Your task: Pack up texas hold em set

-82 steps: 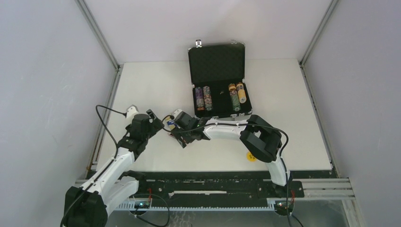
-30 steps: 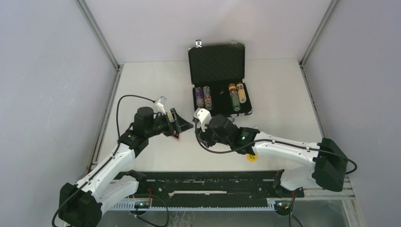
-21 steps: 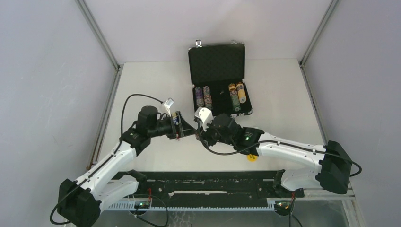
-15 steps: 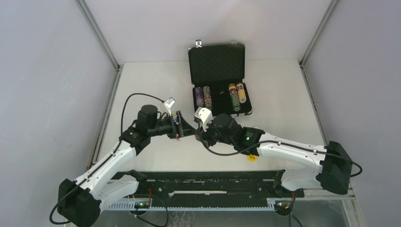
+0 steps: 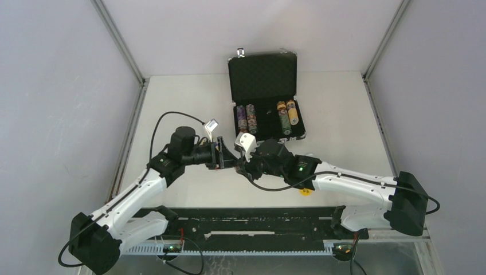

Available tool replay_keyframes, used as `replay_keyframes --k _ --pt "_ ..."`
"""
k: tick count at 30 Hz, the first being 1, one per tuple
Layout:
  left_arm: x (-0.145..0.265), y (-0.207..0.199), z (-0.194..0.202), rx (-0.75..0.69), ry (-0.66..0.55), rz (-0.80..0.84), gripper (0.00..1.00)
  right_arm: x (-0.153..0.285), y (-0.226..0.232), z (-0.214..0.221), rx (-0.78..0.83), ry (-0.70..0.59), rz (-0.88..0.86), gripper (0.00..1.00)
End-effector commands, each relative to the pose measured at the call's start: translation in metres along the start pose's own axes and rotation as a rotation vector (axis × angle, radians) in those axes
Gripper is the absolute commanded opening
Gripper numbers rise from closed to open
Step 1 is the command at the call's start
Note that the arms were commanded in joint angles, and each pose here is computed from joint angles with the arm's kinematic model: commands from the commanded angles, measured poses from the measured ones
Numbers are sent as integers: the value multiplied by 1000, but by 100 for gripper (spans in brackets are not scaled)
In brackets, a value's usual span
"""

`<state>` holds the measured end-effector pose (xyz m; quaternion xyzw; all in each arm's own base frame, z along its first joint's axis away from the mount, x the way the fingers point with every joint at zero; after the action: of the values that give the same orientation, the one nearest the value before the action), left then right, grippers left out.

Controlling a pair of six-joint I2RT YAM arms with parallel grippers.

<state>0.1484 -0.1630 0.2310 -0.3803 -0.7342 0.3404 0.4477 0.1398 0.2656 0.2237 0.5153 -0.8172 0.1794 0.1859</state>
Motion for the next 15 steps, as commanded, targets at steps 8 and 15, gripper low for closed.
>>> replay_keyframes --k 8,15 --pt "2 -14 -5 -57 2 39 54 12 3 -30 0 -164 -11 25" --pt "3 -15 -4 -75 4 60 31 7 5 -28 4 -161 -32 25"
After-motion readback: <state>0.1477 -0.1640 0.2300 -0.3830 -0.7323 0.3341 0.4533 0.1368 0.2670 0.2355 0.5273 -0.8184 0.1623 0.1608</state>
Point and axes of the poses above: each gripper's point midway between its finger pads, its own x axis back along the fingers, its own y axis along the line the jaws close on, z = x × y, the point moved 10 cm from there along x, back along the fingers, and after that the axes turned 7 degrees about x, right-handed, at the moved point
